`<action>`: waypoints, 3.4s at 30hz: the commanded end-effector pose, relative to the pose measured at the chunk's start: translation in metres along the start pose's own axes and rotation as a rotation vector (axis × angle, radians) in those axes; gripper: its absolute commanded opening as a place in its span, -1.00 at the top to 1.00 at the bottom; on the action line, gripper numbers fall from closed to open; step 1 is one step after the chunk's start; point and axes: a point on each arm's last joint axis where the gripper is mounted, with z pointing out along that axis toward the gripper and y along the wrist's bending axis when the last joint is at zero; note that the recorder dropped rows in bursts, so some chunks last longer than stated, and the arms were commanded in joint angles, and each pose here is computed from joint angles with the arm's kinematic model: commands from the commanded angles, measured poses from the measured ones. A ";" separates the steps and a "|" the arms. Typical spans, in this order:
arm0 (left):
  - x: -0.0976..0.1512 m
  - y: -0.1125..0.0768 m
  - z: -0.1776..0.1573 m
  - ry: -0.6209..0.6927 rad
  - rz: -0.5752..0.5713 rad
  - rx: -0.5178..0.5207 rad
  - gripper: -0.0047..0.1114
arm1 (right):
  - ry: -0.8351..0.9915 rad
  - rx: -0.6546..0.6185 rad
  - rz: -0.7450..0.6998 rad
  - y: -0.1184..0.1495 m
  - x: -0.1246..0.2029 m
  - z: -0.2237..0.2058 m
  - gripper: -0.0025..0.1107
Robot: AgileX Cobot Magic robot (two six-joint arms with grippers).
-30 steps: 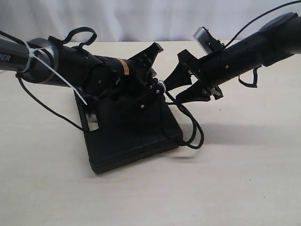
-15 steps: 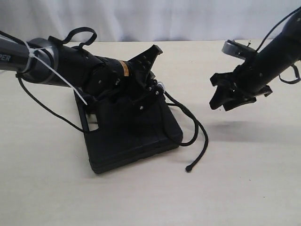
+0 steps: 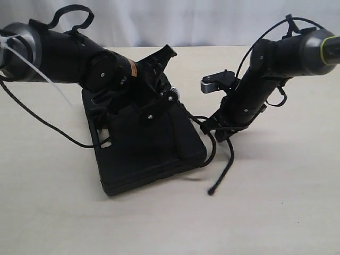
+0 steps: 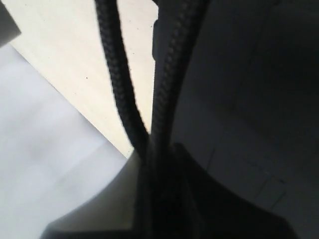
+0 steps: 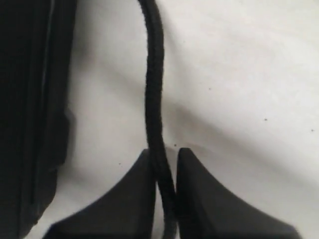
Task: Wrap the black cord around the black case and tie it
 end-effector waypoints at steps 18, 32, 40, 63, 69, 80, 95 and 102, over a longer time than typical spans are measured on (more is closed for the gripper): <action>0.002 0.007 -0.003 0.020 0.125 -0.058 0.92 | -0.317 -0.324 0.455 -0.094 -0.008 -0.056 0.88; 0.000 0.003 0.006 0.018 0.149 -0.064 0.92 | -0.279 -0.560 0.386 -0.073 -0.013 -0.072 0.88; -0.001 0.001 0.008 0.012 0.095 -0.056 0.92 | -0.195 -0.593 0.290 -0.026 -0.018 -0.052 0.88; -0.016 0.026 -0.077 -0.272 -1.126 0.151 -0.21 | -0.188 -0.592 0.239 -0.009 -0.022 -0.049 0.88; -0.012 0.012 -0.076 -0.137 -1.236 0.266 -0.21 | -0.170 -0.611 0.230 -0.008 -0.021 -0.049 0.88; -0.039 0.008 -0.085 -0.327 -1.478 0.578 -0.21 | -0.169 -0.613 0.226 -0.007 -0.020 -0.050 0.88; -0.041 0.007 -0.044 -0.338 -1.682 0.498 -0.21 | -0.046 -0.685 0.239 0.003 0.005 -0.047 0.88; -0.035 0.003 -0.023 -0.277 -1.725 0.391 -0.21 | -0.038 -0.687 0.239 0.010 0.019 -0.054 0.88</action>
